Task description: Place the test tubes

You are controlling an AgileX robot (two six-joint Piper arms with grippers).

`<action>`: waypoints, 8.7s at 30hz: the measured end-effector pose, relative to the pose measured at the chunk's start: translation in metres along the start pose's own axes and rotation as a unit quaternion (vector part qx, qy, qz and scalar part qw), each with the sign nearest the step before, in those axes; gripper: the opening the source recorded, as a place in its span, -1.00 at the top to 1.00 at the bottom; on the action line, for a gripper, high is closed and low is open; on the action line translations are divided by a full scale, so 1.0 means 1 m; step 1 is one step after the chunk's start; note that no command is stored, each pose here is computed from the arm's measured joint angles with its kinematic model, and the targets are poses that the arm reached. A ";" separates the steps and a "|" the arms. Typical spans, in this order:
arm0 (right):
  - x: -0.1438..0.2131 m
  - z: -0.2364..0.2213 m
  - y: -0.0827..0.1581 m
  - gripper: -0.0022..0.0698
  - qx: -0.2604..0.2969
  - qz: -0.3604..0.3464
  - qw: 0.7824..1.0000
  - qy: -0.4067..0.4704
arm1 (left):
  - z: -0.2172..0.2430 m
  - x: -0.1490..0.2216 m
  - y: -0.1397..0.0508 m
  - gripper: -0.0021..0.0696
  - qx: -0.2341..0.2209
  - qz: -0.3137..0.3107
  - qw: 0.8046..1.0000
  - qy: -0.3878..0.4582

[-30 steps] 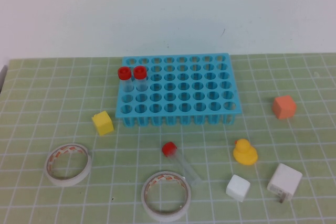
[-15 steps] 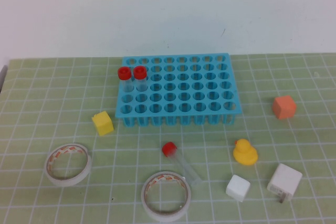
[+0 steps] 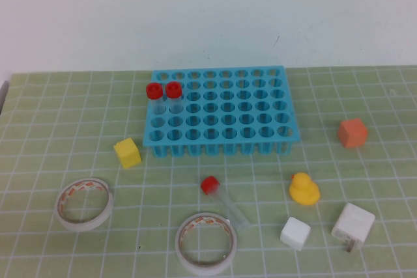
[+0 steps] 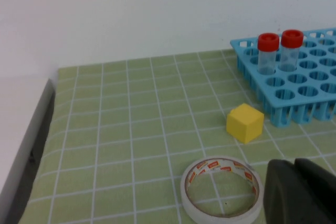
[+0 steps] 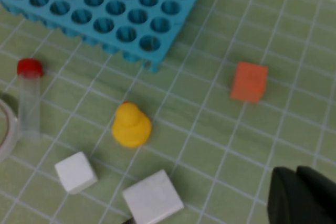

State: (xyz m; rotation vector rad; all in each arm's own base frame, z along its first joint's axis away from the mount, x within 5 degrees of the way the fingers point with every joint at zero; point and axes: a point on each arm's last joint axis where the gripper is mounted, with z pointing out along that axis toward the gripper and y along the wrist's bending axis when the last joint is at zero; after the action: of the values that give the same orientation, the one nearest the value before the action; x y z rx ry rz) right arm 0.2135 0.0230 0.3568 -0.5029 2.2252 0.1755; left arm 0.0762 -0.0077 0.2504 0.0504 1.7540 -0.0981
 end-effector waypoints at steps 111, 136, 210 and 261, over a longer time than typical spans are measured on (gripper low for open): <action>0.000 0.307 0.179 0.28 -0.161 -0.197 0.885 0.390 | 0.002 -0.003 0.000 0.95 0.001 -0.015 1.000 -0.015; -0.075 0.237 0.191 0.29 -0.200 -0.165 0.959 0.116 | 0.000 -0.019 -0.003 0.95 0.023 -0.033 0.994 -0.099; 0.015 0.136 0.376 0.29 -0.295 -0.244 0.892 -0.242 | 0.001 -0.010 -0.008 -0.05 0.056 -0.092 0.993 -0.048; 0.016 0.139 0.384 0.29 -0.304 -0.268 0.862 -0.304 | 0.000 -0.012 -0.008 0.07 0.061 -0.141 0.987 -0.053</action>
State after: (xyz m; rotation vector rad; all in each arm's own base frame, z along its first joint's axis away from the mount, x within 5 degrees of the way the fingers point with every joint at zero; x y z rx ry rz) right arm 0.1441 0.4075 0.2391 -1.2007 1.3124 0.6518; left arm 0.0775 -0.0156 0.2624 -0.1131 1.6381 -0.4069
